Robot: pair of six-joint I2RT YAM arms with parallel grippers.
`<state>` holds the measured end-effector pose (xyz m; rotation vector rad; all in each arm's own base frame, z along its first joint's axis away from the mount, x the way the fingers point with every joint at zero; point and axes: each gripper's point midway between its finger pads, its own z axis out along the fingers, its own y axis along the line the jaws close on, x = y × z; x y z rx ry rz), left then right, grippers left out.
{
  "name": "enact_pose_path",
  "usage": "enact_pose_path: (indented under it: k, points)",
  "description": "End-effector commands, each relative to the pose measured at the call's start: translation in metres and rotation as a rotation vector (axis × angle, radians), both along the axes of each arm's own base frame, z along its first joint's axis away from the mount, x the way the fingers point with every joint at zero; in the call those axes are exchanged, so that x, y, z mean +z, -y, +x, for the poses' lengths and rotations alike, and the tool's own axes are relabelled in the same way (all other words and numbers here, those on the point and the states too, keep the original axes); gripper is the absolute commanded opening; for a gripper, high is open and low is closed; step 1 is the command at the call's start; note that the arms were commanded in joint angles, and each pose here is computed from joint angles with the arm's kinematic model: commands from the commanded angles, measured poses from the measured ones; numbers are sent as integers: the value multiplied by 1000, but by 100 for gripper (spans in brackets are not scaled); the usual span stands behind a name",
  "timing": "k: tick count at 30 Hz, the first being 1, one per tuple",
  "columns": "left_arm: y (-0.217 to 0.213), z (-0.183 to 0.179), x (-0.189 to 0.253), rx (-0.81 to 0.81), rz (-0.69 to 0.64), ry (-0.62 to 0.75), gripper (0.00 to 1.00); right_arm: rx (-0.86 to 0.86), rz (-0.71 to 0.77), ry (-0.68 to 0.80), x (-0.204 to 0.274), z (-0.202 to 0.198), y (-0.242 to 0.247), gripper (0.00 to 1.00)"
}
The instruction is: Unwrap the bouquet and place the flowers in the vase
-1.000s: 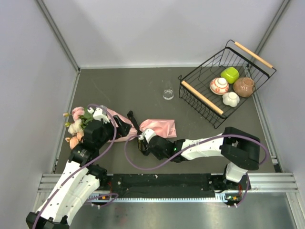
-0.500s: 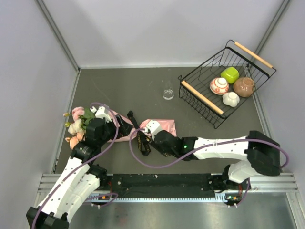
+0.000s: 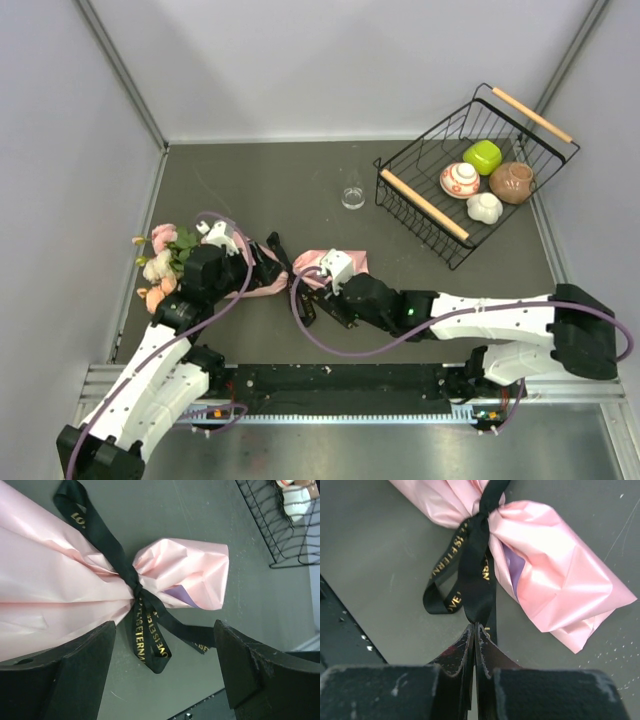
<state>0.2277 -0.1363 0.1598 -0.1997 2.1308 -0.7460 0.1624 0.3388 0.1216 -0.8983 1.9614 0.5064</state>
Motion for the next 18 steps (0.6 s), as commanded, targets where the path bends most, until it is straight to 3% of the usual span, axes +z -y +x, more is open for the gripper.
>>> enact_pose_path:
  k: [1,6,9,18]
  points:
    - [25,-2,20,-151,-65,49,84,15,211,33,59,-4,-14,0]
    - [62,-28,30,-395,-209,-25,84,23,250,38,72,1,-24,0]
    - [68,-38,31,-435,-261,-70,84,34,281,21,73,3,-30,0]
    - [71,-44,20,-308,-443,-232,76,39,275,34,70,8,-37,0]
